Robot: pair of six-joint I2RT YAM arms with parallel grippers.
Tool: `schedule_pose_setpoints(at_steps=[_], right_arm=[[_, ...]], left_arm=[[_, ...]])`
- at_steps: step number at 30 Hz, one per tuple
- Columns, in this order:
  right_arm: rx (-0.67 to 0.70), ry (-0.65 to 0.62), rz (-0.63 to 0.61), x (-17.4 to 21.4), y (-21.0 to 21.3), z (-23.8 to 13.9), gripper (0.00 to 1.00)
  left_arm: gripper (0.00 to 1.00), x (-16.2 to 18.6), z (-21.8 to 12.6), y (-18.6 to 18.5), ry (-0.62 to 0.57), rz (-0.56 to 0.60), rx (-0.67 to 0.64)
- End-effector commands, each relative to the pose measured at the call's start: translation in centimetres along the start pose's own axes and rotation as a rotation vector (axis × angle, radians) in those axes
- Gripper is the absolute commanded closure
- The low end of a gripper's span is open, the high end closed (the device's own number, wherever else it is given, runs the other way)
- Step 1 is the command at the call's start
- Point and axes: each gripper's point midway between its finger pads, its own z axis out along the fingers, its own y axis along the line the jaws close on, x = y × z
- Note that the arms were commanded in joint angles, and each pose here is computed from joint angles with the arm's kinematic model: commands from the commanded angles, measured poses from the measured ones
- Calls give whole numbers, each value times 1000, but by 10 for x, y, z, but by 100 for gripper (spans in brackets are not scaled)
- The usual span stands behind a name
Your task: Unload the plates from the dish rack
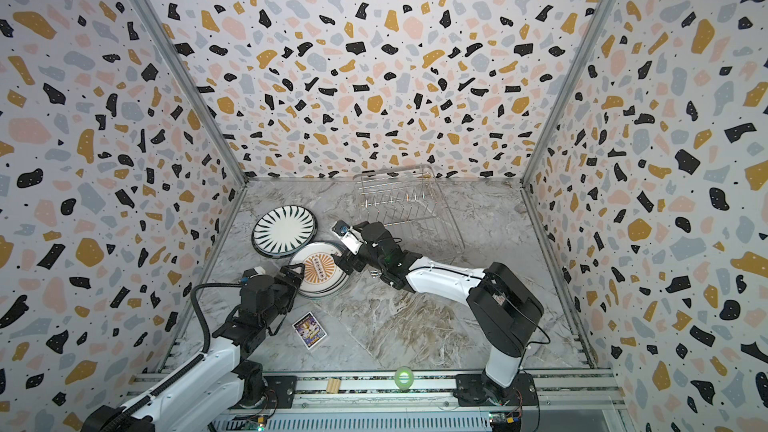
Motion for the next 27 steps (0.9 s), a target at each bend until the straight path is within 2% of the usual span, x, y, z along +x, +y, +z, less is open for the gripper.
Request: schedule_pose_setpoints(at_steps=[1, 3, 5, 13, 27], right_arm=[[26, -62, -11, -23, -5, -15, 1], [28, -63, -12, -24, -5, -15, 1], [31, -62, -11, -23, -6, -15, 1], [41, -61, -16, -23, -7, -17, 1], [78, -78, 6, -27, -14, -24, 1]], left_arm=[[6, -4, -2, -23, -10, 34, 61], [7, -1, -3, -27, -1, 40, 74], [12, -1, -3, -27, -4, 43, 75], [15, 2, -3, -19, -2, 39, 55], [2, 2, -8, -13, -5, 53, 35]])
